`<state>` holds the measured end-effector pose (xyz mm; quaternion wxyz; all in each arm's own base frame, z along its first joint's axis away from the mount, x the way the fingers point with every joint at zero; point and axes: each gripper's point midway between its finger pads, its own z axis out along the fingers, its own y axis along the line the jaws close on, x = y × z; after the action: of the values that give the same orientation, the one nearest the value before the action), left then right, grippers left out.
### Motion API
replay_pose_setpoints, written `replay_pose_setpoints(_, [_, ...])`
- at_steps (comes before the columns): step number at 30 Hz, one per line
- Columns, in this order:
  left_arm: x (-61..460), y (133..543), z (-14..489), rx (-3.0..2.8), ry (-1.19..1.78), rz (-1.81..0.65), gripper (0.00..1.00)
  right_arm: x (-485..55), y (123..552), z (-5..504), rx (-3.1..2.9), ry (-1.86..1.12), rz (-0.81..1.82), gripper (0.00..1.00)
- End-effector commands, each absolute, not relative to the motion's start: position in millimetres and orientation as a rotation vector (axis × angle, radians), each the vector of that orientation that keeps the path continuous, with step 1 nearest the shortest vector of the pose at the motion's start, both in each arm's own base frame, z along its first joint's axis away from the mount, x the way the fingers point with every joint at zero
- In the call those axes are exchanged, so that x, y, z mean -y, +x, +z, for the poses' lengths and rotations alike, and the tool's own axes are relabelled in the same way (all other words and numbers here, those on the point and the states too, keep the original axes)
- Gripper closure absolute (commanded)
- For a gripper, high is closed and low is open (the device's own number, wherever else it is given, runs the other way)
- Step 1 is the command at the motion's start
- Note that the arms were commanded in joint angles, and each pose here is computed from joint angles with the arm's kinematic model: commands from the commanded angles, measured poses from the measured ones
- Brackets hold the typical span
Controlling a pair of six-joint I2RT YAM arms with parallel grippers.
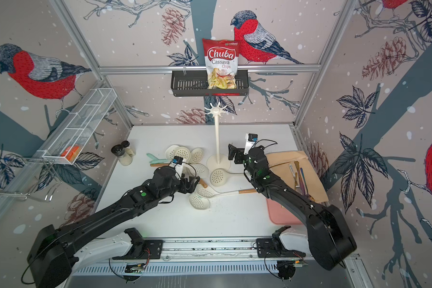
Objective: Hang the skimmer on the kitchen utensil rack
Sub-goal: Move the rack to the center of the board, then pick up the skimmer from the center of the board.
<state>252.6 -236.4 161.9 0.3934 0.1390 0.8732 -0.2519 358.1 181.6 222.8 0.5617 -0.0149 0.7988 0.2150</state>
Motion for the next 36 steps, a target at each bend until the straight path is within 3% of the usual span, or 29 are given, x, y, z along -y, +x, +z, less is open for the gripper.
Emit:
replay_pose_setpoints(1, [261,256,173,-2.149,0.458,-0.643,0.11,-151,321,174,-2.129,0.173,0.505,0.0])
replay_pose_setpoints(5, [297,257,167,-2.16,0.644,-0.575,0.13,-127,288,154,-2.203,0.216,0.56,0.0])
replay_pose_setpoints(9, [333,262,150,-2.19,0.861,-0.483,0.16,-82,267,131,-2.292,0.492,0.67,0.0])
replay_pose_setpoints(16, [390,272,118,-2.228,1.188,-0.301,0.24,-37,255,136,-2.301,0.621,0.676,0.03])
replay_pose_setpoints(24, [420,303,85,-2.253,1.368,-0.119,0.25,-27,254,148,-2.266,0.632,0.694,0.05])
replay_pose_setpoints(36, [432,337,52,-2.326,1.436,-0.074,0.25,-31,251,152,-2.254,0.627,0.736,0.08])
